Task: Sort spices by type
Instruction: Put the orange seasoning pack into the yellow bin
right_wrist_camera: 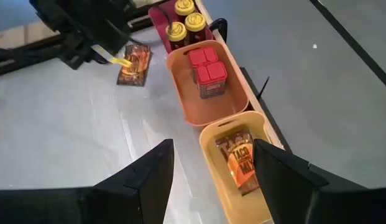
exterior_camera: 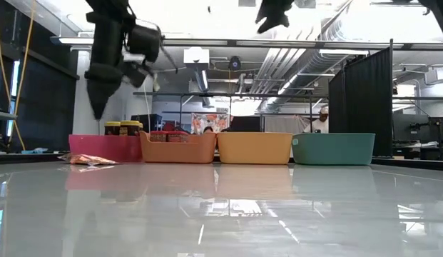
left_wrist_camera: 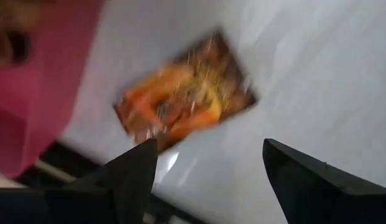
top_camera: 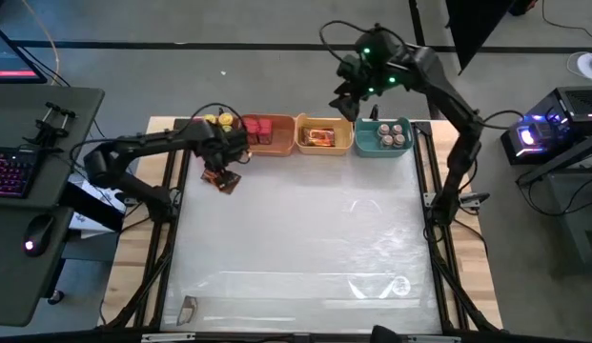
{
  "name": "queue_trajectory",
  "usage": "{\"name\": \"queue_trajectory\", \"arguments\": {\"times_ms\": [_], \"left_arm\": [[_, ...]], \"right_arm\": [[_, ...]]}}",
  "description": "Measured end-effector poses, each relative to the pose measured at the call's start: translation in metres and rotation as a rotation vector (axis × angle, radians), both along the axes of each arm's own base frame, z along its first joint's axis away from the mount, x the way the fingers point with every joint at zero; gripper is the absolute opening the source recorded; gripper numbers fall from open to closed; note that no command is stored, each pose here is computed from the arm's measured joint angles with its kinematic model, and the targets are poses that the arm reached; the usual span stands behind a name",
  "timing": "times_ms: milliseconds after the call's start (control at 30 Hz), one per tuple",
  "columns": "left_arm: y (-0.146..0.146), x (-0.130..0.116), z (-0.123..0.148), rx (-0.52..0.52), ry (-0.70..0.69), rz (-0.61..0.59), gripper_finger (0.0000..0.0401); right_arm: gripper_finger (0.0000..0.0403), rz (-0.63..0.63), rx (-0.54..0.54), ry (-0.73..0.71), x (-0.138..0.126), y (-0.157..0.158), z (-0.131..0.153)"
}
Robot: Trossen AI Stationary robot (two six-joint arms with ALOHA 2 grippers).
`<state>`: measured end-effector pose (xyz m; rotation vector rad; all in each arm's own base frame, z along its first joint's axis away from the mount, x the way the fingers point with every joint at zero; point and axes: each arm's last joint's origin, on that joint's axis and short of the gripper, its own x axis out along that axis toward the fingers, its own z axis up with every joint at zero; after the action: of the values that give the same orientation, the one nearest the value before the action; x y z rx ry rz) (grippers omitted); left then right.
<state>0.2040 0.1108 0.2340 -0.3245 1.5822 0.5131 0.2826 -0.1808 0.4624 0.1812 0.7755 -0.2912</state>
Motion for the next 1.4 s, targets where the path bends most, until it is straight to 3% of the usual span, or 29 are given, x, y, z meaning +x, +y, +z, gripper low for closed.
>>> {"name": "queue_trajectory", "arguments": {"times_ms": [133, 267, 433, 667, 1067, 1167, 1233, 1400], "left_arm": [[0.005, 0.002, -0.016, -0.018, 0.13, -0.16, 0.028], [0.012, 0.014, -0.03, -0.007, 0.141, -0.332, 0.028], [0.016, 0.024, -0.053, -0.089, 0.223, -0.554, 0.028], [0.025, 0.041, -0.081, -0.049, 0.214, -0.588, 0.028], [0.035, 0.042, -0.105, -0.096, 0.296, -0.626, 0.0276], [0.035, 0.042, -0.106, -0.094, 0.304, -0.627, 0.0245], [0.035, 0.042, -0.105, -0.09, 0.302, -0.611, 0.0203], [0.032, 0.041, -0.099, -0.079, 0.254, -0.484, 0.0041]], "right_arm": [[0.0212, -0.009, 0.013, -0.011, -0.005, 0.012, 0.007], [0.0212, 0.024, 0.018, -0.011, 0.002, 0.021, 0.006], [0.0212, 0.067, 0.019, 0.0, 0.01, 0.033, 0.004], [0.0212, 0.054, 0.03, 0.073, 0.011, 0.046, 0.0], [0.0212, 0.06, 0.022, 0.106, 0.014, 0.058, -0.002], [0.0212, 0.057, 0.028, 0.105, 0.014, 0.059, -0.002], [0.0212, 0.055, 0.028, 0.106, 0.015, 0.059, -0.002], [0.0212, 0.055, 0.021, 0.108, 0.015, 0.059, -0.002]]}}
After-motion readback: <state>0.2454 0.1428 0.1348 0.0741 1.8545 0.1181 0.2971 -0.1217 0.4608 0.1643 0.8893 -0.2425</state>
